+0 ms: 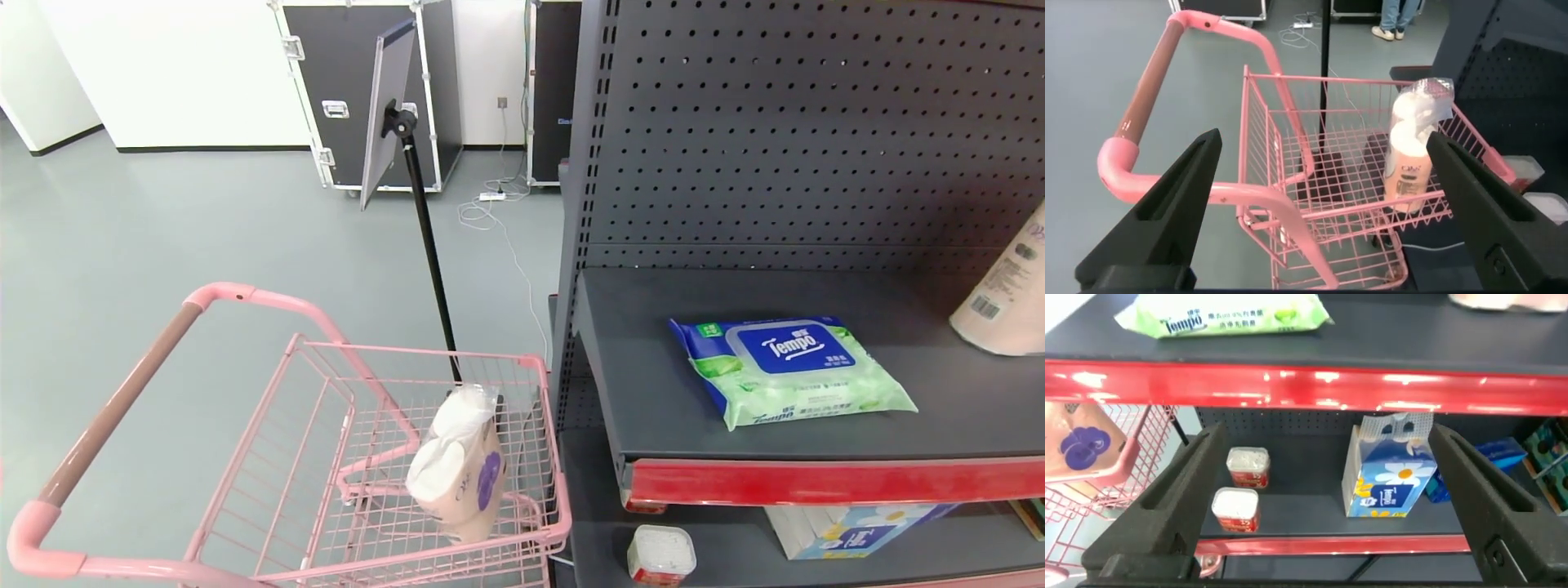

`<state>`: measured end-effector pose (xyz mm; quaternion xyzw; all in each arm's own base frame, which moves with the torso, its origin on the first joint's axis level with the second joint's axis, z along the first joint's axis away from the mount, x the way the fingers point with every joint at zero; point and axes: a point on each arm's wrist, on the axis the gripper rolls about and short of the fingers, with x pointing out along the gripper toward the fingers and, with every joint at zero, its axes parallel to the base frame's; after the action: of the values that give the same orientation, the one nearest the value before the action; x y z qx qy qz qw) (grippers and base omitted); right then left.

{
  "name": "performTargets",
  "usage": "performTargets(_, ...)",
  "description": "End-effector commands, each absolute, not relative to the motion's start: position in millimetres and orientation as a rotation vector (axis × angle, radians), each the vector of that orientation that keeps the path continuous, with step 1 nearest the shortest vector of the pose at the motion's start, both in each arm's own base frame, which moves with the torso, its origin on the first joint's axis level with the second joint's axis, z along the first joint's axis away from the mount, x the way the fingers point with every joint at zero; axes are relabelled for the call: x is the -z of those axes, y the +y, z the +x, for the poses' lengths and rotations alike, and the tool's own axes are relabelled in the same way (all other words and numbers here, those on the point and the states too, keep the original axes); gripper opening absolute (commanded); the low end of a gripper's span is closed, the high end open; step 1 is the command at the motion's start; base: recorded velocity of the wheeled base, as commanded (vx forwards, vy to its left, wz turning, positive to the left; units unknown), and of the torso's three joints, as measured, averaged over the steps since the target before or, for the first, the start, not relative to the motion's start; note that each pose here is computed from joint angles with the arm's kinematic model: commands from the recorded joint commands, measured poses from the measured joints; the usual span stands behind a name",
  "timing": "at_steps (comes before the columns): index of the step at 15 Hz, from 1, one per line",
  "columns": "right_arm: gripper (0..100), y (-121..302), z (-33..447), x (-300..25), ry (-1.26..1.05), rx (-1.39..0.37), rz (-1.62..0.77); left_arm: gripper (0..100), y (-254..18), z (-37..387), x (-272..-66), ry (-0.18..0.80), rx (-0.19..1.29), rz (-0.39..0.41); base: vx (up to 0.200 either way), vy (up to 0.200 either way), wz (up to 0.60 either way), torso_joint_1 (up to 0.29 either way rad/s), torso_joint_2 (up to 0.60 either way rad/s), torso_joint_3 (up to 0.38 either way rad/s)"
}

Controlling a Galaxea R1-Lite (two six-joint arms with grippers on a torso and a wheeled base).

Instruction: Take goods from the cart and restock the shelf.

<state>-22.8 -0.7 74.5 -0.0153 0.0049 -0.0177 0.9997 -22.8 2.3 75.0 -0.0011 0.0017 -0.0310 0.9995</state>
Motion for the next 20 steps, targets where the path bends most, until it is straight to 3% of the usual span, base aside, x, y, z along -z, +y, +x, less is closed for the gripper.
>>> performTargets(1, 100, -0.7, -22.8, -74.5, 0.010, 0.035, -0.031, 100, 2.3, -22.7, -75.0, 0.005, 0.061, -0.003, 0.000, 0.000, 0.00, -0.134, 0.35, 0.207)
performTargets(20, 100, -0.7, -22.8, -74.5, 0.010, 0.035, -0.032, 100, 2.3, -22.7, -75.0, 0.005, 0.063, 0.000, 0.000, 0.000, 0.00, -0.141, 0.41, 0.270)
